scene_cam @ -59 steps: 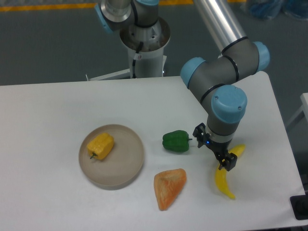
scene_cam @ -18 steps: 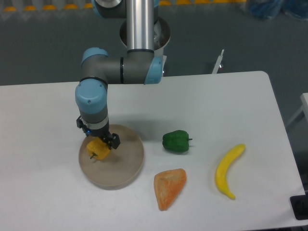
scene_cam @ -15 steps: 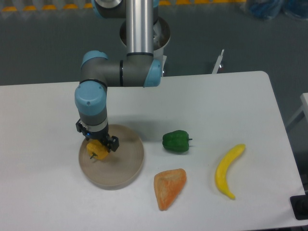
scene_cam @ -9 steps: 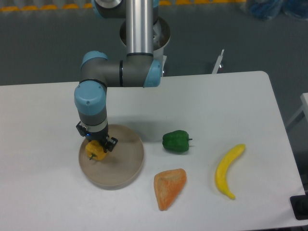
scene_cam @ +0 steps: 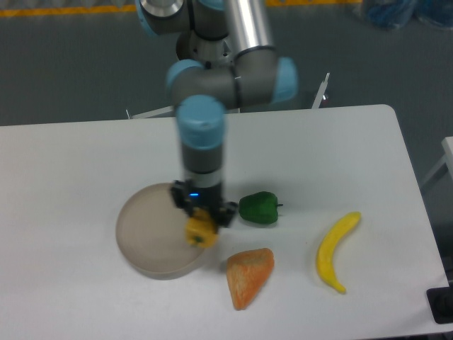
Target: Pick up the yellow pepper from the plate
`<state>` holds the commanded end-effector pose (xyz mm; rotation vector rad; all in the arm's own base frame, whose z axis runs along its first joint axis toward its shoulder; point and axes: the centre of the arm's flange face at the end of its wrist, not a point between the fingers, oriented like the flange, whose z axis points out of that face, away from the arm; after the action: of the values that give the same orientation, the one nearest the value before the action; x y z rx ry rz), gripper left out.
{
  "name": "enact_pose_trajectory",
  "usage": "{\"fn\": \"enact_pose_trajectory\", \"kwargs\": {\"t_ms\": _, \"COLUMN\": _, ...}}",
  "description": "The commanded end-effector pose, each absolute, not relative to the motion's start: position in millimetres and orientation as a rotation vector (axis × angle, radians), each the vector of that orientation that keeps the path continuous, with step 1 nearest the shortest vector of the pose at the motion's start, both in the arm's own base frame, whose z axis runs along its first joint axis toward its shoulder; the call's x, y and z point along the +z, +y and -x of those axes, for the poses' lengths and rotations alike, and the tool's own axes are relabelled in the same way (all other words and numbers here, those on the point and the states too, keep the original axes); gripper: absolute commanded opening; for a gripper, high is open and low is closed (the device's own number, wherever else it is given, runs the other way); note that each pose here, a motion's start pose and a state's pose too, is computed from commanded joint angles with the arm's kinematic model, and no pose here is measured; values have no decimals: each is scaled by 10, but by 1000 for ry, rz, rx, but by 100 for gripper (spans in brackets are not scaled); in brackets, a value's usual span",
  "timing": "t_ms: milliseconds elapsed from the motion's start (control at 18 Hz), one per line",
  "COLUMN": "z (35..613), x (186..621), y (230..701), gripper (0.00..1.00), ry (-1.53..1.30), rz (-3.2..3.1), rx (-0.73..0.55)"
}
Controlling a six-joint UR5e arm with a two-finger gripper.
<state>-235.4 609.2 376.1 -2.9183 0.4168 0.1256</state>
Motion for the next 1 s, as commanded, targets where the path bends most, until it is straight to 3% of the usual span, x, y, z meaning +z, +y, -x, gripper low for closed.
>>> {"fn": "enact_pose_trajectory", "kwargs": {"t_ms": 500, "z": 3445, "x": 3521, "y": 5938, "gripper": 0, "ry": 744, "rz": 2959, "rx": 68}}
{"fn": "enact_pose_trajectory", "kwargs": {"t_ms": 1000, "z": 3603, "x": 3423, "y": 5820, "gripper": 0, "ry": 1110, "rz": 2973, "rx": 50}}
